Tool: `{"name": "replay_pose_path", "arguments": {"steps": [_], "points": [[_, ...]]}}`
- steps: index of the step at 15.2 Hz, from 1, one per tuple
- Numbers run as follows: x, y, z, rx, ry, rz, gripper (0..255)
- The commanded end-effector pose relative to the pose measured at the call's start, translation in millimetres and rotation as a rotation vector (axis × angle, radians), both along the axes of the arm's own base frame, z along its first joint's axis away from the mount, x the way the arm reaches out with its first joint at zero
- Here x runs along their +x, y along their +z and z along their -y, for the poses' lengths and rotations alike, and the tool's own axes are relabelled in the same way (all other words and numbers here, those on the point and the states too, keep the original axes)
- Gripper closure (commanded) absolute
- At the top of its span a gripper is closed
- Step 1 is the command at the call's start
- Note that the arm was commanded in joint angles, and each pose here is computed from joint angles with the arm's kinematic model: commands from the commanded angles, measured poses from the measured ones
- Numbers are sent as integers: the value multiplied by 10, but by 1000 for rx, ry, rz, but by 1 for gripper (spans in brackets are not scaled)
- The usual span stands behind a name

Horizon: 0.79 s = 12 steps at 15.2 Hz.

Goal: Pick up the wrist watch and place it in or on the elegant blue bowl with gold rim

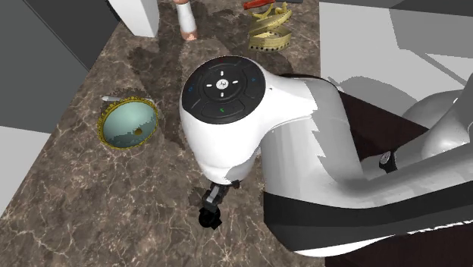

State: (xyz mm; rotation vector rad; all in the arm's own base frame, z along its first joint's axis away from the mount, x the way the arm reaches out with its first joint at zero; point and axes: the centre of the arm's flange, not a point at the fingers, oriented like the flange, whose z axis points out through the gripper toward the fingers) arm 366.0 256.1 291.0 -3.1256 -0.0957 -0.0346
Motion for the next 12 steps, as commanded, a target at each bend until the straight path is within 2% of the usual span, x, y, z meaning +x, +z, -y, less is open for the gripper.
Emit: {"name": "replay_pose_path", "arguments": {"steps": [1, 7, 12], "points": [[30, -187, -193, 9, -2, -2, 0], [106, -715, -750, 29, -5, -8, 0], [109, -931, -764, 29, -5, -8, 0]]}}
